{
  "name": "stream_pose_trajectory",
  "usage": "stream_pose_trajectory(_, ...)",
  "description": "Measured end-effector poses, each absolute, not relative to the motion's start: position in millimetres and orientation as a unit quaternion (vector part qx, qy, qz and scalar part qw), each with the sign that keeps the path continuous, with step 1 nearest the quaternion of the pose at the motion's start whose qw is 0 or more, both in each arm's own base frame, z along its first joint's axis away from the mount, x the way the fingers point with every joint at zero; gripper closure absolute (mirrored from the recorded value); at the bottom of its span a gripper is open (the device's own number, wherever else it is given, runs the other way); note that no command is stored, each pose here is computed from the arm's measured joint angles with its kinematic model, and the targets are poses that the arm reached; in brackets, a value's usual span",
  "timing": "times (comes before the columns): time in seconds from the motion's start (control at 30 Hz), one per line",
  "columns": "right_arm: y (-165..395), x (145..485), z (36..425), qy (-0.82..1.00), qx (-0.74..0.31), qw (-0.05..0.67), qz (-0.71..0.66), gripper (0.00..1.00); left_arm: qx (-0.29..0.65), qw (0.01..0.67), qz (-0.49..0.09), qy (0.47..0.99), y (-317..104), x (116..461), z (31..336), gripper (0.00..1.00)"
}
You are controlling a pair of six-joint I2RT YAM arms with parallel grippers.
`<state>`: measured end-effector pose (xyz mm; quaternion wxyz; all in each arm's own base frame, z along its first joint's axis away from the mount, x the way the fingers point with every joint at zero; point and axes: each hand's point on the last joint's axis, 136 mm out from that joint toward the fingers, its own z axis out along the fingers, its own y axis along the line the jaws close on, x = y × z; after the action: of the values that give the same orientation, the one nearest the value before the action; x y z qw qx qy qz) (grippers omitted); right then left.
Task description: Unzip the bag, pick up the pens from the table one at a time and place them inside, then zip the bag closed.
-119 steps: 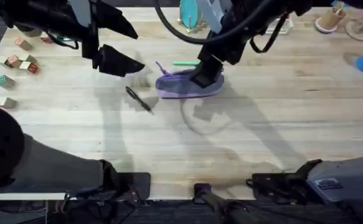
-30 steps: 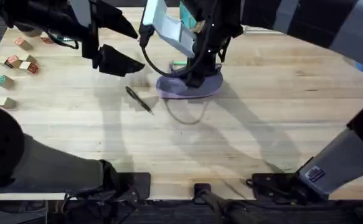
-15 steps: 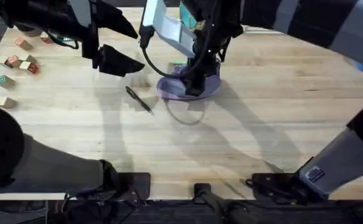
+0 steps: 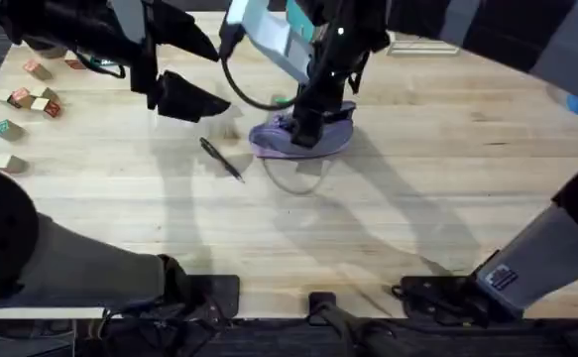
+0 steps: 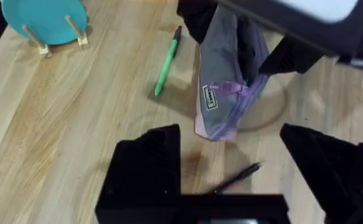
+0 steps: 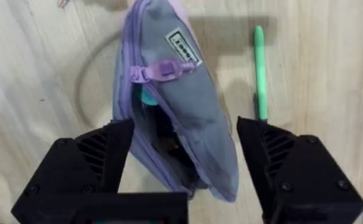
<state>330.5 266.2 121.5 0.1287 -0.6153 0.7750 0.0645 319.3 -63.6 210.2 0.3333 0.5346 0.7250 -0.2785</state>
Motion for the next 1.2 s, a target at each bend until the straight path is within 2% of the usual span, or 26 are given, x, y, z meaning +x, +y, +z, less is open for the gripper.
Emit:
stream_pose_trajectory(0.17,265,329,149,0.788,-0.595,0.14,0.068,0.006,0.535,0.333,-0.279,0.725,-64,319,210,0.006)
stream_pose_trajectory(0.4,277,358,237,0.797,-0.536,0.268,0.079,0.006,0.535,0.333,-0.278,0.725,-64,319,210,0.006)
stream_pose_trajectory(0.5,275,377,262,0.797,-0.509,0.316,0.079,0.006,0.535,0.333,-0.278,0.725,-64,319,210,0.006)
stream_pose_trajectory(0.73,244,406,267,0.818,-0.463,0.335,0.068,0.005,0.535,0.333,-0.278,0.725,-64,319,210,0.007)
stream_pose_trajectory(0.9,215,443,284,0.819,-0.422,0.386,0.051,0.005,0.535,0.333,-0.278,0.725,-64,319,210,0.007)
stream_pose_trajectory(1.2,189,451,281,0.833,-0.401,0.378,0.042,0.005,0.535,0.333,-0.278,0.725,-64,319,210,0.006)
